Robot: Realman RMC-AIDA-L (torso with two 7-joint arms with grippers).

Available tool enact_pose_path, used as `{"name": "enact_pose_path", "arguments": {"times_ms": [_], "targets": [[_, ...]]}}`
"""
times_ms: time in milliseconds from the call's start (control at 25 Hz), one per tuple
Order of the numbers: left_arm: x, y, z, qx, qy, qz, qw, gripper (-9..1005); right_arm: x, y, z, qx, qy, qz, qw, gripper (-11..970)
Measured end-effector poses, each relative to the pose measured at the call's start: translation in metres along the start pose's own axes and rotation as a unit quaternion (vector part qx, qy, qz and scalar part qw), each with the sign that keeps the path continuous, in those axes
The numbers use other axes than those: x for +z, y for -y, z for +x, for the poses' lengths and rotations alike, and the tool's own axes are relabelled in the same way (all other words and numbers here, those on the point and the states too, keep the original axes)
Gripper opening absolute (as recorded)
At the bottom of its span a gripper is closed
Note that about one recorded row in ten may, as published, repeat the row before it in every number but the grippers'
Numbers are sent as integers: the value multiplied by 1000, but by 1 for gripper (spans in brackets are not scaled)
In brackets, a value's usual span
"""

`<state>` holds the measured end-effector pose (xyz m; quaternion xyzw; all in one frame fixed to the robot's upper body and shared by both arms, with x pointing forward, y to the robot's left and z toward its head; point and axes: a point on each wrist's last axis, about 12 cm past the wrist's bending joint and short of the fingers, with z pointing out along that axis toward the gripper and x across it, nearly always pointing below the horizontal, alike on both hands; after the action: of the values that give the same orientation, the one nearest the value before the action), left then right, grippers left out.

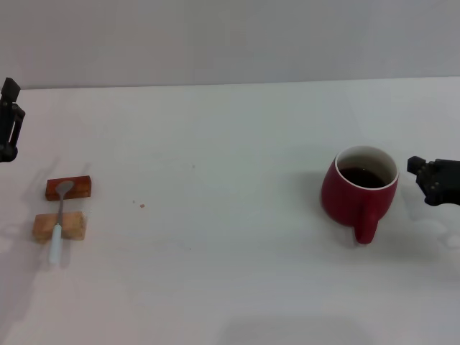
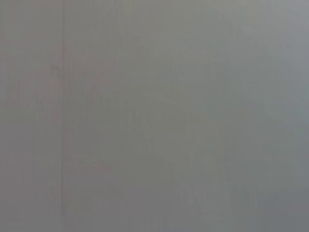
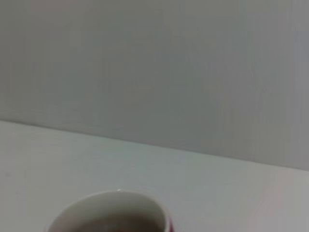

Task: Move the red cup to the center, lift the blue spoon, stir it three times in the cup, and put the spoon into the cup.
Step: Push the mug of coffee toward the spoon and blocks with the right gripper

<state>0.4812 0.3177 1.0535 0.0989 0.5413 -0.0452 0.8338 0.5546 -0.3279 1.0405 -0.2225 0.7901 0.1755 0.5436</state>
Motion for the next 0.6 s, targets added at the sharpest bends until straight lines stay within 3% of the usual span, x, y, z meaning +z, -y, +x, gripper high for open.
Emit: {"name": "enact_pose_path", "arguments": {"times_ms": [600], "targets": [[-2,4,-1,-3,7,5,1000,554,13,-11,-4,-30,-19,-40,999,-1]]}}
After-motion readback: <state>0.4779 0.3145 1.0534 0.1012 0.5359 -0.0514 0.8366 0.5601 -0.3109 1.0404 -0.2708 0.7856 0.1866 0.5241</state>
